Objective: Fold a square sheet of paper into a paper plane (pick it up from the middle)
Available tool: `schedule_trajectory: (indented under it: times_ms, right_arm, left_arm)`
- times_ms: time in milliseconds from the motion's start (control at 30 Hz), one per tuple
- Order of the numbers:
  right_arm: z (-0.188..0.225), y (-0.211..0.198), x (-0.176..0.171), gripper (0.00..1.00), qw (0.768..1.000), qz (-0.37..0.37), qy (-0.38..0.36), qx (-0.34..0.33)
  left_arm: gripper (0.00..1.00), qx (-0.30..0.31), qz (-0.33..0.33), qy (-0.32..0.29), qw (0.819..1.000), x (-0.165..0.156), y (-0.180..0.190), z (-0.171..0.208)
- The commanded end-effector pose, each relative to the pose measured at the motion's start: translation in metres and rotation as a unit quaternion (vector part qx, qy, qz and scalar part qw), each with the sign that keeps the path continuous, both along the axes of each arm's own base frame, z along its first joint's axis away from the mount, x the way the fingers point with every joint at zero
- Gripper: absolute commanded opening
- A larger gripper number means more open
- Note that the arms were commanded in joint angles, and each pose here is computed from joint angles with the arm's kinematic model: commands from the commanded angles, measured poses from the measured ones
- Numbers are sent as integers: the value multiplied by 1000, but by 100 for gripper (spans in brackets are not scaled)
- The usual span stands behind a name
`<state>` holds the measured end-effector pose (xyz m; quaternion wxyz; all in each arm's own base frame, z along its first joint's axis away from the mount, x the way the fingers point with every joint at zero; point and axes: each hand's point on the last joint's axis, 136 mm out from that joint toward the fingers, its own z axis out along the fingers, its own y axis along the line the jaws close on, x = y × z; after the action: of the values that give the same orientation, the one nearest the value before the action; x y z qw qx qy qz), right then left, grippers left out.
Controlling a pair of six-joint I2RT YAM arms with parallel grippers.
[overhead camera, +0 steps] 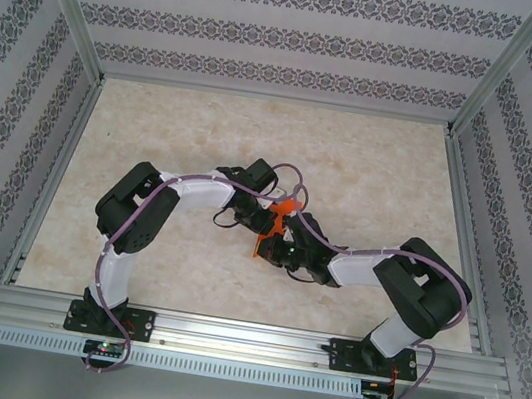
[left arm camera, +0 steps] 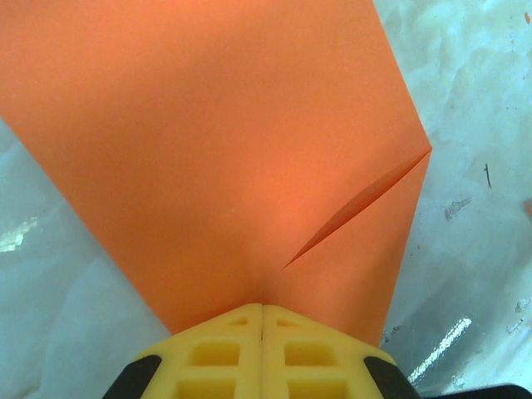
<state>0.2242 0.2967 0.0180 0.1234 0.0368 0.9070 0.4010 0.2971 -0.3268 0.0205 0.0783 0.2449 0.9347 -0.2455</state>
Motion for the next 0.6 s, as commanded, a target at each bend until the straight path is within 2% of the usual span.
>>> schedule_trajectory:
  times_ms: [0,133,433,567]
  right_arm:
    - [-21,-4,-2,1,999,-2,9,-32]
    - [-34,-7,-8,0,998,0,28,-53]
    - [4,11,-6,1,1000,17,1,-4]
    - [-12,11,-11,1,999,18,19,-30]
  left_arm:
    - [0,25,4,11,1000,-3,6,-13]
    - [0,27,5,11,1000,-2,7,-13]
    - [0,28,4,11,1000,-2,7,-14]
    - [0,29,3,11,1000,-2,7,-13]
